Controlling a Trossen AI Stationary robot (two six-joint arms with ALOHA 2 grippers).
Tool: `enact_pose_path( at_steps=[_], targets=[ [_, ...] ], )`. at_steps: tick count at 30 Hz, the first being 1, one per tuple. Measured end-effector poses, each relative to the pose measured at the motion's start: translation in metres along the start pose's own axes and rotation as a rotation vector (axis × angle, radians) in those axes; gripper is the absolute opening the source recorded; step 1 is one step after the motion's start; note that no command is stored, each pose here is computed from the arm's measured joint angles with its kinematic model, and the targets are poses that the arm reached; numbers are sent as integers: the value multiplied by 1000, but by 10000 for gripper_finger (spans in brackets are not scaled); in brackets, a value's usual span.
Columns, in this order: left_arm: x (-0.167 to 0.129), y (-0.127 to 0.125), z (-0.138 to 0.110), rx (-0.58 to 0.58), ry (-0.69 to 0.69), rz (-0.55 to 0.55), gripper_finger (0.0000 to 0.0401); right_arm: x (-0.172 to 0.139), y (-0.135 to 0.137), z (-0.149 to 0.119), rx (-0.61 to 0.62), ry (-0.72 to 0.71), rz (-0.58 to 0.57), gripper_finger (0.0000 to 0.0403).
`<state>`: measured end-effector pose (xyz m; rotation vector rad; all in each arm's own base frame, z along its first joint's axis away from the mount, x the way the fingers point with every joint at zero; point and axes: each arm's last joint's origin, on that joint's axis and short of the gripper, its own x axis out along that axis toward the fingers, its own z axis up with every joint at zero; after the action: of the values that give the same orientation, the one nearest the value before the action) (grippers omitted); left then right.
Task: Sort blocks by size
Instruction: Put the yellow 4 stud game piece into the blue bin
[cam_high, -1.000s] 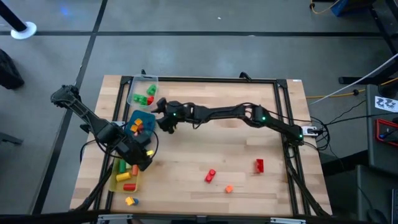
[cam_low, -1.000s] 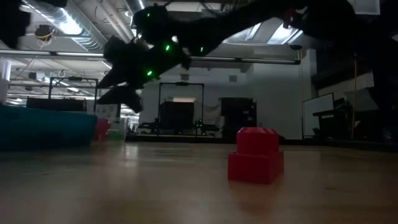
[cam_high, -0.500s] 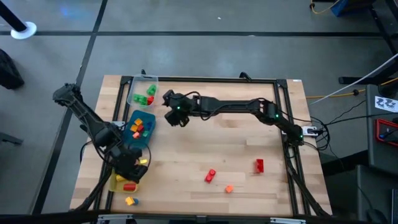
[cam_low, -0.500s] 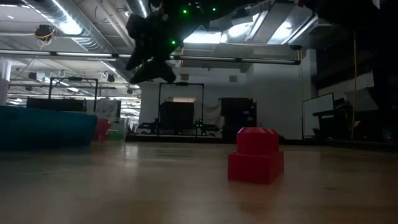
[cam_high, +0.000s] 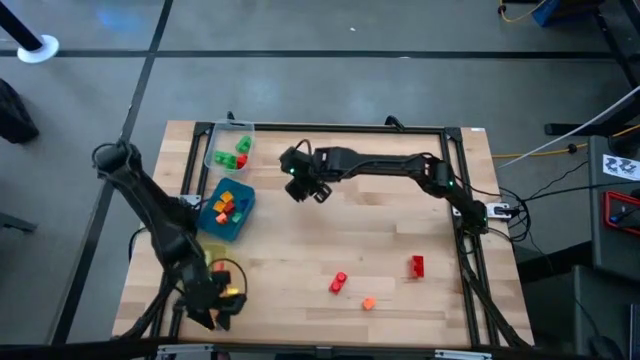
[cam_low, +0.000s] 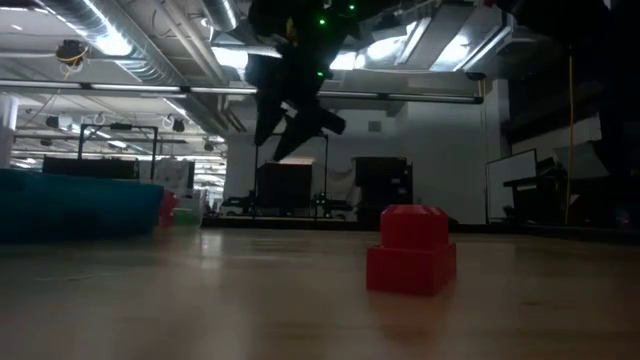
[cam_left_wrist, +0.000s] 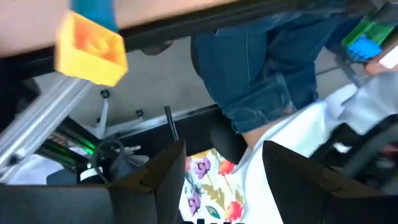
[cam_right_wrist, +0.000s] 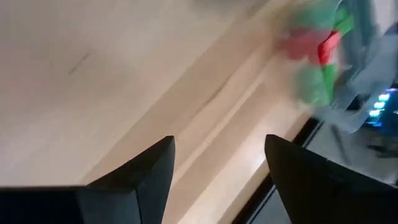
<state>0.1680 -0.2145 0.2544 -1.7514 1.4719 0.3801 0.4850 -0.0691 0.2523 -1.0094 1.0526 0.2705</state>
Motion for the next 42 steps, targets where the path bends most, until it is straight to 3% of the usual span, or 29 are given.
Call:
enact_pose_path(
  at_steps=[5, 9, 17, 32, 40, 42],
  targets=[
    [20, -1, -10, 5, 89, -8, 196, -10, -10, -16, 64, -27, 15, 250],
    [23, 2, -10, 3, 81, 15, 192, -18, -12, -18, 70, -29, 11, 250],
    [22, 15, -2, -38, 49, 203, 167, -22, -12, -19, 70, -28, 15, 250],
    [24, 26, -11, 100, 76, 232, 162, -22, -12, -19, 58, -27, 15, 250],
    [24, 26, -11, 203, 87, 229, 162, -22, -12, -19, 52, -27, 16, 250],
    [24, 26, -11, 272, 96, 224, 162, -22, -12, -19, 52, -27, 16, 250]
  ],
)
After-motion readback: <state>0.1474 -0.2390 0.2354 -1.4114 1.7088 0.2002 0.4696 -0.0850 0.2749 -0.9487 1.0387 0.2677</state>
